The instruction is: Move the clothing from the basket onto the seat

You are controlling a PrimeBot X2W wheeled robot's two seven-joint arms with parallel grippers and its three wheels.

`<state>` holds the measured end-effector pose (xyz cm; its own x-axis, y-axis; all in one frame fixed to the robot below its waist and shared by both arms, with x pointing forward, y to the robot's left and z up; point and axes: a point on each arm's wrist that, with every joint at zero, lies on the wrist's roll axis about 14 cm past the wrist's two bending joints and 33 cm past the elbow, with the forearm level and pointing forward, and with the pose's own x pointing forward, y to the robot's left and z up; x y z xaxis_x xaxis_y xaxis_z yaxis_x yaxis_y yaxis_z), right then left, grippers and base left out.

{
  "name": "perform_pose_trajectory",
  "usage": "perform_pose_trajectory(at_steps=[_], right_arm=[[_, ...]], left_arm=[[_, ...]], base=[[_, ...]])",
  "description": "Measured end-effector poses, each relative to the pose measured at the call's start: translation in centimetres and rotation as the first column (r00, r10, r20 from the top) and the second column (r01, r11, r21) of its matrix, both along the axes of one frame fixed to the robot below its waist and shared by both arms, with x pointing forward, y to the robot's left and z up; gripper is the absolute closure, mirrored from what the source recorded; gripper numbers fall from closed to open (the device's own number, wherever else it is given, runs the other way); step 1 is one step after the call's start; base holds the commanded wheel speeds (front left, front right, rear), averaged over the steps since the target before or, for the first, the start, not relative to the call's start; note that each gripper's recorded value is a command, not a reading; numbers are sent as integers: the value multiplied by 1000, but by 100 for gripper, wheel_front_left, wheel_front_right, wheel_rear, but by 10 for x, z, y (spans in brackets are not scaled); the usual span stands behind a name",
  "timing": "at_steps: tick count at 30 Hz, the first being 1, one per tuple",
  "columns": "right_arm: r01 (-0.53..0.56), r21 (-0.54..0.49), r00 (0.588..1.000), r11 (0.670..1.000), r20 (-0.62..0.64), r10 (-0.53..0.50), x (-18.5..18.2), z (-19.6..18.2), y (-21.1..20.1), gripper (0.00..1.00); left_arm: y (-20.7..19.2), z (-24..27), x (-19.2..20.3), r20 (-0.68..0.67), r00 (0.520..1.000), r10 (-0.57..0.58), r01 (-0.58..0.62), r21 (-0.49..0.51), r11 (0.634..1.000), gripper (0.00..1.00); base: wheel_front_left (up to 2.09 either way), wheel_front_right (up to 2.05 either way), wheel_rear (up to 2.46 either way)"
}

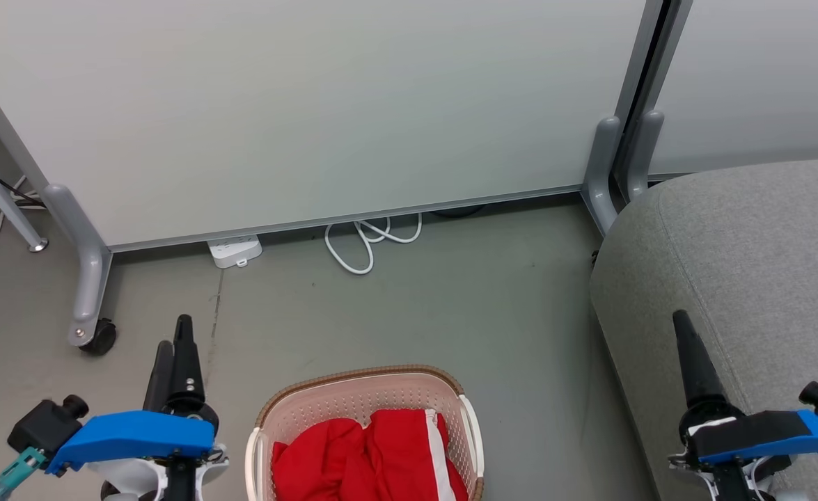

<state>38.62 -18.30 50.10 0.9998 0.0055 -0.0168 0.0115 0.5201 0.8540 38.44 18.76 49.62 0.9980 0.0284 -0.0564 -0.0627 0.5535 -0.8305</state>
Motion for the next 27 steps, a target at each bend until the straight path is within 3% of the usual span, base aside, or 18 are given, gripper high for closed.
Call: perform_pose_trajectory(at_steps=[10, 27], right_arm=[[-41, -198, 999, 979, 18, 46, 1, 3, 11, 0], [-71, -428, 995, 901, 36, 96, -2, 3, 25, 0]], left_arm=[[-9, 1, -1, -1, 1000, -25, 25, 193, 981, 0], [-18, -3, -4, -11, 998, -69, 66, 467, 882, 0]], base=[[0, 0, 0], [0, 0, 0]])
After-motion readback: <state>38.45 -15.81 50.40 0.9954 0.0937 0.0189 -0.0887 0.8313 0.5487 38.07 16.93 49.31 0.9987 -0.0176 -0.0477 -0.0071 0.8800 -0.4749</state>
